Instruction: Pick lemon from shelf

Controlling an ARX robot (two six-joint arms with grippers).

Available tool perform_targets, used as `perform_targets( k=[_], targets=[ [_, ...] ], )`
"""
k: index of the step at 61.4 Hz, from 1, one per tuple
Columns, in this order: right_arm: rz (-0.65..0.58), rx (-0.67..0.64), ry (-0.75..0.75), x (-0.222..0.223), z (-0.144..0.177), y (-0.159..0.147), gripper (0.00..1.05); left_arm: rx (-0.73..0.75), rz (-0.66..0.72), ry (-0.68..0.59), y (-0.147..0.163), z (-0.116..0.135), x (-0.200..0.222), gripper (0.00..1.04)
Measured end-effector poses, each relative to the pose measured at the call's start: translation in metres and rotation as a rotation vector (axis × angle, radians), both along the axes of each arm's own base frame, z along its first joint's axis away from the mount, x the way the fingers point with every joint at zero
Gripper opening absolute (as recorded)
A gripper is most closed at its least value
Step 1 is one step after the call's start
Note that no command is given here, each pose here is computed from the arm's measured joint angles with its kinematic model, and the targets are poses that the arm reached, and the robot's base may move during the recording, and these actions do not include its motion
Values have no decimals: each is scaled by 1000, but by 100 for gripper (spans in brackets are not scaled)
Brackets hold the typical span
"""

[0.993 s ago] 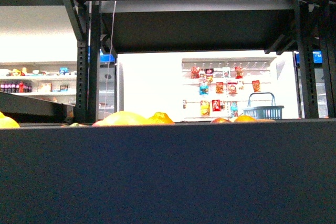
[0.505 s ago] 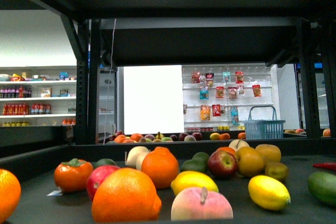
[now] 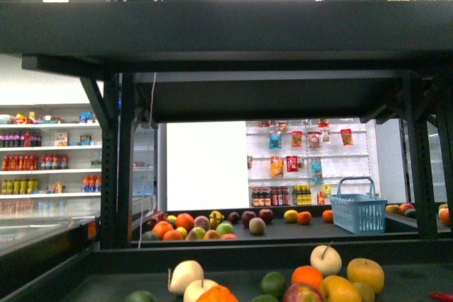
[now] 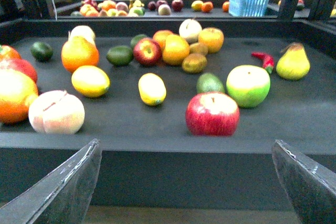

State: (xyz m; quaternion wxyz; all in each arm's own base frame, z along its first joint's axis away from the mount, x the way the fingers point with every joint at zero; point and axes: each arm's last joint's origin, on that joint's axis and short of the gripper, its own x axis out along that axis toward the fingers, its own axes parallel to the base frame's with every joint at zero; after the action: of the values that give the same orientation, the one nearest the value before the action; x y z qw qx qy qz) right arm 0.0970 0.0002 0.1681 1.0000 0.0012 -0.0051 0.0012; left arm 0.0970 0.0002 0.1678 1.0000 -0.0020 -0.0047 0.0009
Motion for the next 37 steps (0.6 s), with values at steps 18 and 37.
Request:
perform_targets(
  k=[18,37],
  targets=[
    [0,1,0,0,0,0,97,0,0,0,0,0,0,97],
    [0,0,0,0,0,0,97,0,0,0,0,0,0,97]
  ],
)
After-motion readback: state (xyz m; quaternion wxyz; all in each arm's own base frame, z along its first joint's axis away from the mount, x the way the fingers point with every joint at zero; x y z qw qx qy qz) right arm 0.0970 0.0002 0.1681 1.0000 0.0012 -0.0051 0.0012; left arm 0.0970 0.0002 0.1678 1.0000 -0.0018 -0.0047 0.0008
